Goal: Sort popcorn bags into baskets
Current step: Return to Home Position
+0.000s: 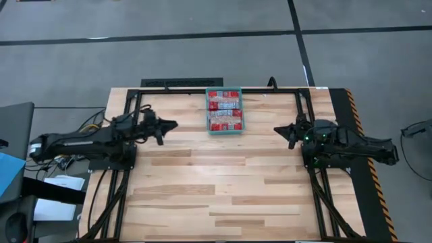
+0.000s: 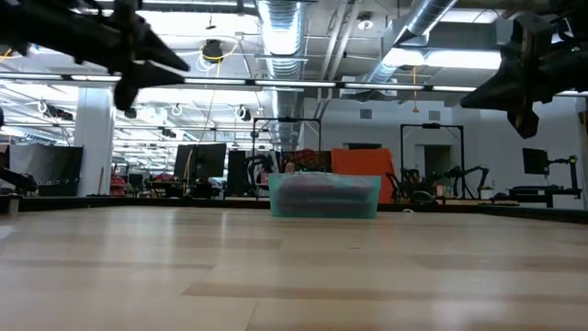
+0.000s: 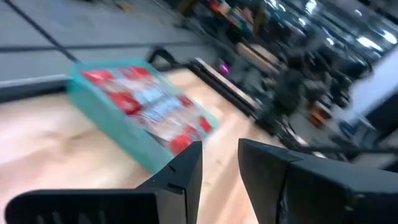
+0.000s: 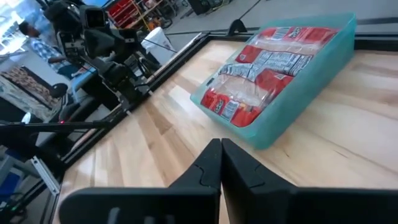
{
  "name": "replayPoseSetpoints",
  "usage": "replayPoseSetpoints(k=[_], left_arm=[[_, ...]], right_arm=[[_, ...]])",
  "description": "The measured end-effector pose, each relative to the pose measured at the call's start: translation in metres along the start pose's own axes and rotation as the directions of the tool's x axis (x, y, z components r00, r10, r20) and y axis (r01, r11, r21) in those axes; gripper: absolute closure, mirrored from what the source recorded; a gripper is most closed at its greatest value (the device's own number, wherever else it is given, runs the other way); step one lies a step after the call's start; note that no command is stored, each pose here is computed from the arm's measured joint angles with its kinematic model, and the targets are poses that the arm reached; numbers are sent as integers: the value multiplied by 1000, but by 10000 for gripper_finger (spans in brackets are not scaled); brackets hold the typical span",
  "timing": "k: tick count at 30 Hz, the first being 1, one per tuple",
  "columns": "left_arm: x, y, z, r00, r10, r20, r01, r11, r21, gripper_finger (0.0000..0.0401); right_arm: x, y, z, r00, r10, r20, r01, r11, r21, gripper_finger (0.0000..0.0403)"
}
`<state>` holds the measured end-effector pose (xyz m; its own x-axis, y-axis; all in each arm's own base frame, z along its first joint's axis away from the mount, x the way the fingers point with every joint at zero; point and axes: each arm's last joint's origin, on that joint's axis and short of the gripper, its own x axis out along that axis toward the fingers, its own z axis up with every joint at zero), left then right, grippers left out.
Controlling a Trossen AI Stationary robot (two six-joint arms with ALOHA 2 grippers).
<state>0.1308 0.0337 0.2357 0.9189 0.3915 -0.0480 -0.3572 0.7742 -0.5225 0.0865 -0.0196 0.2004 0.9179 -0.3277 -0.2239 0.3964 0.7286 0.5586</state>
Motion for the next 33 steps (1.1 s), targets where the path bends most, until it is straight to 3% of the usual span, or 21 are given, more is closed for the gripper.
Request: replayPoseSetpoints(k=[5,9,13,16,22,29,33], left_arm=[[-27,5,1,990,103,92,-104,995,9,311],[-32,16,-17,986,143,89,-143,990,2,311],[-31,27,-43,990,117,78,-115,993,-30,311],[-30,35,-60,994,97,55,-95,995,-39,311],[-32,33,-63,998,31,55,-31,1000,-1,311],[-32,32,-63,998,24,49,-24,1000,-5,311],[-32,32,-63,999,21,47,-21,1000,0,311]], right_arm=[[0,0,0,1000,9,-10,-9,999,-44,368],[0,0,0,1000,12,-12,-13,997,-75,369],[2,-2,-4,1000,16,-11,-17,996,-91,376],[9,-5,-13,996,93,-8,-94,991,-91,379],[20,-13,-30,968,239,78,-234,970,-69,374],[18,-15,-27,967,228,114,-221,972,-75,371],[18,-16,-26,970,199,141,-179,974,-141,375]])
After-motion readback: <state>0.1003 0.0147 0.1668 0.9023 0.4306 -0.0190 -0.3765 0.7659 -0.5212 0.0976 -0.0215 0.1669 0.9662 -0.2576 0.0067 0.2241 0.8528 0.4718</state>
